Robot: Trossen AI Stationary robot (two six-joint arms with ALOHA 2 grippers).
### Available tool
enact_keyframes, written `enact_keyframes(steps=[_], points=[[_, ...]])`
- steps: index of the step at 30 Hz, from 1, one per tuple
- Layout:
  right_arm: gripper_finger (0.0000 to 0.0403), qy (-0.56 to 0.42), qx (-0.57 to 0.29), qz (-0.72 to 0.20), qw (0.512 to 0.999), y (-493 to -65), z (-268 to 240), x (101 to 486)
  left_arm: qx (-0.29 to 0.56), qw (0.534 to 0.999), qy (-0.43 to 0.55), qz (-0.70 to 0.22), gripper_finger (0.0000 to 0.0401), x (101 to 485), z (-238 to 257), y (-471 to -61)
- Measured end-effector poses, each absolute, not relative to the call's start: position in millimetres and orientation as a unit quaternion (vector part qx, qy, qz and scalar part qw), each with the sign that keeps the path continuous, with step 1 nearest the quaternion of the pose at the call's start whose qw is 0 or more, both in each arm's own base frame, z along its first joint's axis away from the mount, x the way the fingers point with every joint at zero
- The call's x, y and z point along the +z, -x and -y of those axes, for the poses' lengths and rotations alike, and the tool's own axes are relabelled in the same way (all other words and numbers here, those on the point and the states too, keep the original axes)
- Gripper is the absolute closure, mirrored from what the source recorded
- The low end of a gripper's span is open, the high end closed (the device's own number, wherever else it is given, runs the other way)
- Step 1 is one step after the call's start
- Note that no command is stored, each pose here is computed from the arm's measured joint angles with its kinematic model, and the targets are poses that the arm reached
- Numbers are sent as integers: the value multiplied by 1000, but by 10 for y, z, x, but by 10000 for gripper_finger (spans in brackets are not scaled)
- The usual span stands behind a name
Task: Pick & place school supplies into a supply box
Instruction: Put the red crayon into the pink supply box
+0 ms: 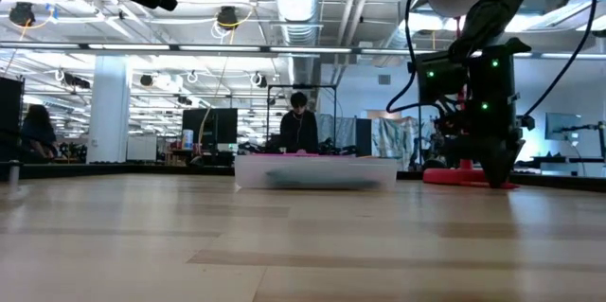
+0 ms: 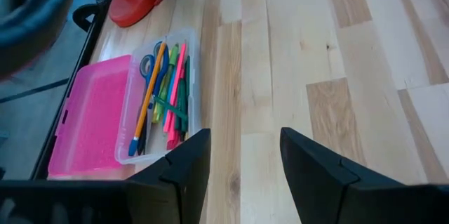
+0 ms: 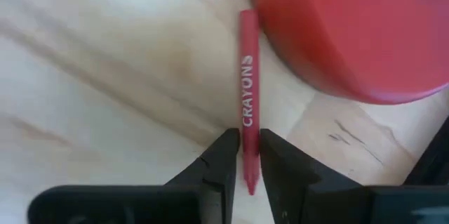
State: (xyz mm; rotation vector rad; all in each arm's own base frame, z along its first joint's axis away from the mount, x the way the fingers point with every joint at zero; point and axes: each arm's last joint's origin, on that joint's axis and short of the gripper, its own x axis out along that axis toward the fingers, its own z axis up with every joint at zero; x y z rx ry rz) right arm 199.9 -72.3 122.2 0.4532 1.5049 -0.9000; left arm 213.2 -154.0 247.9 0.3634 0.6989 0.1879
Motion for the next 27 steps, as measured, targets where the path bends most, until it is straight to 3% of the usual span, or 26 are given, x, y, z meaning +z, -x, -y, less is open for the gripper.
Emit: enact_keyframes(steps=[9,27], points=[[396,-167,-338,-678,631,-2049,482,1224,93,922,-159,-341,234,2478,1544,-2131],[396,-81,-273,-689,666,-2049,-302,1226,128,928,-80,-339,234,2410,1769,-1717]])
